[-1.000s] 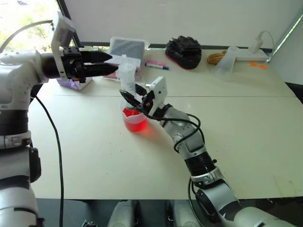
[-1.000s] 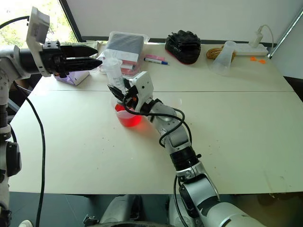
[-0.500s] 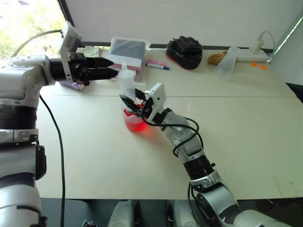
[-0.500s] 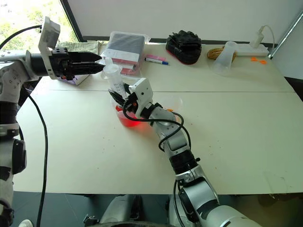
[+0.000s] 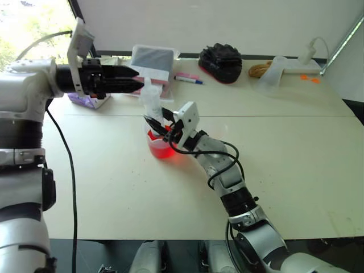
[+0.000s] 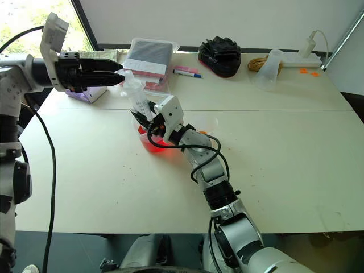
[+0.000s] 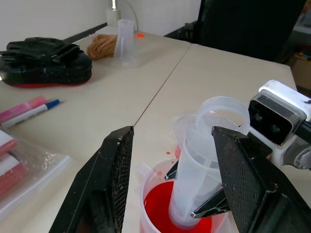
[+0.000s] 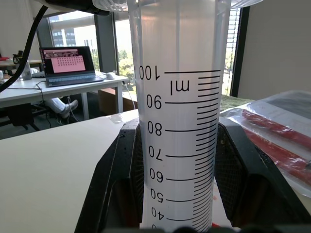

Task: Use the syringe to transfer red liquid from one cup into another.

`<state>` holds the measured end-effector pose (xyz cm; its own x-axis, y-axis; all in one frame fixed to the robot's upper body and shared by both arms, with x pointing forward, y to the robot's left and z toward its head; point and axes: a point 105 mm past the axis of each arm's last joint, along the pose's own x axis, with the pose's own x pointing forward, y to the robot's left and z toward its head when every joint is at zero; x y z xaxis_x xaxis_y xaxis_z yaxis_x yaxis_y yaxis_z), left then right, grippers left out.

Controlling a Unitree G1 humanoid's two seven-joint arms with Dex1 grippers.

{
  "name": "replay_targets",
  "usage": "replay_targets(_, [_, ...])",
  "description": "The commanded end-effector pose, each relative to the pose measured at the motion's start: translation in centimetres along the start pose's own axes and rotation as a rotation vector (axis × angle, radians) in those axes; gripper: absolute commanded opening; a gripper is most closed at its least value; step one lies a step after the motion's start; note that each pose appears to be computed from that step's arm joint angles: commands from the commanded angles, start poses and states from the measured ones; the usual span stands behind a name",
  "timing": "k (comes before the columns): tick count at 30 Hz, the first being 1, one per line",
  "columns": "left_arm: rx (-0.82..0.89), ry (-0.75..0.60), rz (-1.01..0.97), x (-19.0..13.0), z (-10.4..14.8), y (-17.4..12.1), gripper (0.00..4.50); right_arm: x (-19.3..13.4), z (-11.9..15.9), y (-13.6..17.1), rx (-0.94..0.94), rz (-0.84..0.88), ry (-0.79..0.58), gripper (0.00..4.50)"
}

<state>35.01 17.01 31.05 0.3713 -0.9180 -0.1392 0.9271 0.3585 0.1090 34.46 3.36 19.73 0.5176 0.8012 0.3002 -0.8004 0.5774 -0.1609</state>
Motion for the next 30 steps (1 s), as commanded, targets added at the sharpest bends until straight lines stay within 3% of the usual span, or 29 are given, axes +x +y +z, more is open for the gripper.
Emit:
replay_targets(1, [0.062, -0.019, -0.017, -0.4, 1.7, -0.7, 2.64, 0.5, 1.1, 0.5, -0.013, 0.018, -0.046, 1.38])
replay_targets(20, [0.036, -0.087, -0.041, 3.3, 1.3, -0.6, 2.64, 0.4, 0.9, 0.2, -0.037, 0.02, -0.031, 1.38])
replay_targets(23, [0.027, -0.087, -0.061, 3.5, 1.0, -0.9, 1.91, 0.4, 1.0, 0.1, -0.038, 0.018, -0.031, 1.38])
replay_targets(28, [0.023, -0.086, -0.072, 3.8, 1.0, -1.2, 0.19, 0.4, 1.0, 0.1, -0.036, 0.017, -0.031, 1.38])
replay_targets(30, [0.02, -0.084, -0.076, 3.8, 0.9, -1.3, 0.03, 0.4, 1.0, 0.1, -0.035, 0.017, -0.03, 1.38])
